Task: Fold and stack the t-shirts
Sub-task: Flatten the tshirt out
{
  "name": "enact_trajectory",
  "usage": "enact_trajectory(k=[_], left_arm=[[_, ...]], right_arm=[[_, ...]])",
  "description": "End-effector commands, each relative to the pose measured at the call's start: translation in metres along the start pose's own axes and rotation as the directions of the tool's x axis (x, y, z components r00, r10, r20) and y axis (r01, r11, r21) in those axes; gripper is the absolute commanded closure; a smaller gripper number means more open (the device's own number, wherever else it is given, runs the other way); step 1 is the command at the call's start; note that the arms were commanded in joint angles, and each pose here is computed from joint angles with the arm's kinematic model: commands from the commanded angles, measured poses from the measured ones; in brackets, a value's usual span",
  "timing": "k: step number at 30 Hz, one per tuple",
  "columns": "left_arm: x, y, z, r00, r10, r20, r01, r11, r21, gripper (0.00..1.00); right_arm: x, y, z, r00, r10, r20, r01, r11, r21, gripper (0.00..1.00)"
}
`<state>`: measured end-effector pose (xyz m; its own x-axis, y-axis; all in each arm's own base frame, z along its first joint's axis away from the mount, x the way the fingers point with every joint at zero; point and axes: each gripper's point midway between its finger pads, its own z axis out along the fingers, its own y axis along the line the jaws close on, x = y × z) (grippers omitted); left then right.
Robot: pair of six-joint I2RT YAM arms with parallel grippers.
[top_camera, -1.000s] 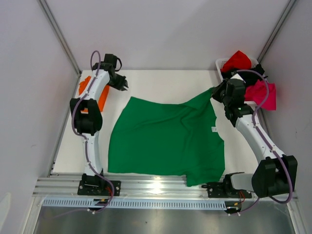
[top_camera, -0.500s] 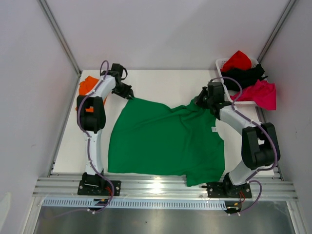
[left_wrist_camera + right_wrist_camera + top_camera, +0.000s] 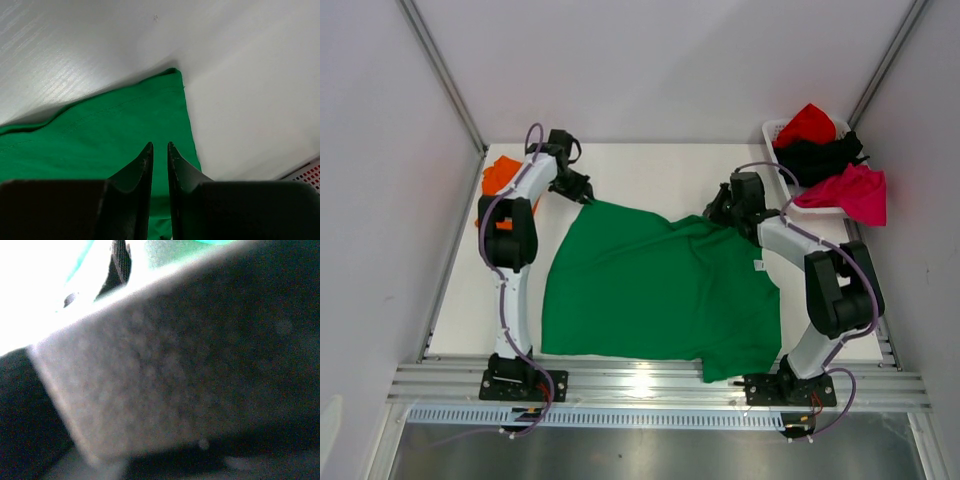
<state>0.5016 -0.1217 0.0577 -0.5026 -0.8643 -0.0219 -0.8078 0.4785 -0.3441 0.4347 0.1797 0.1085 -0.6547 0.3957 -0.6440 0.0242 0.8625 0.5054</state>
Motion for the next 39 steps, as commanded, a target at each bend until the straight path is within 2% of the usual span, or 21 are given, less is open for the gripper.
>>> enact_trajectory(k=[1,13,19,21,26,29,34,36,39], left_arm=[[0.002,-0.001,-0.001,1.0,0.027,-0.011,-0.027,1.0,-0.011,0.8],[0.002,0.017,0.007,0.998,0.058,-0.021,-0.06,0.993,-0.106,0.8],[-0.006,0.027,0.001,0.992,0.12,0.034,-0.113,0.98,-0.162,0.8],[-0.013,0.028,-0.003,0.986,0.147,0.083,-0.129,0.973,-0.189,0.8],[-0.017,0.03,0.003,0.978,0.189,0.085,-0.168,0.964,-0.205,0.79],[-0.014,0.025,0.018,0.968,0.246,0.043,-0.235,0.956,-0.176,0.81],[-0.003,0.01,0.021,0.948,0.317,-0.014,-0.317,0.944,-0.089,0.79],[0.006,0.007,0.018,0.942,0.333,-0.049,-0.336,0.94,-0.056,0.79],[0.016,-0.003,0.001,0.912,0.407,-0.046,-0.407,0.914,0.007,0.79]], right_arm=[[-0.011,0.021,0.007,0.999,-0.015,0.033,0.016,0.999,-0.041,0.97],[0.007,0.034,0.016,0.999,-0.036,0.003,0.036,0.998,-0.047,0.97],[0.005,0.047,0.016,0.999,-0.041,0.008,0.041,0.997,-0.072,0.97],[0.006,0.052,0.016,0.999,-0.042,0.007,0.042,0.996,-0.081,0.97],[0.003,0.061,0.016,0.999,-0.049,0.01,0.05,0.995,-0.092,0.97],[0.001,0.064,0.014,0.998,-0.055,0.014,0.056,0.994,-0.093,0.97],[-0.003,0.068,0.011,0.998,-0.058,0.024,0.06,0.994,-0.092,0.97],[-0.004,0.068,0.012,0.998,-0.055,0.027,0.057,0.994,-0.095,0.97],[-0.003,0.069,0.013,0.998,-0.052,0.026,0.055,0.994,-0.099,0.97]])
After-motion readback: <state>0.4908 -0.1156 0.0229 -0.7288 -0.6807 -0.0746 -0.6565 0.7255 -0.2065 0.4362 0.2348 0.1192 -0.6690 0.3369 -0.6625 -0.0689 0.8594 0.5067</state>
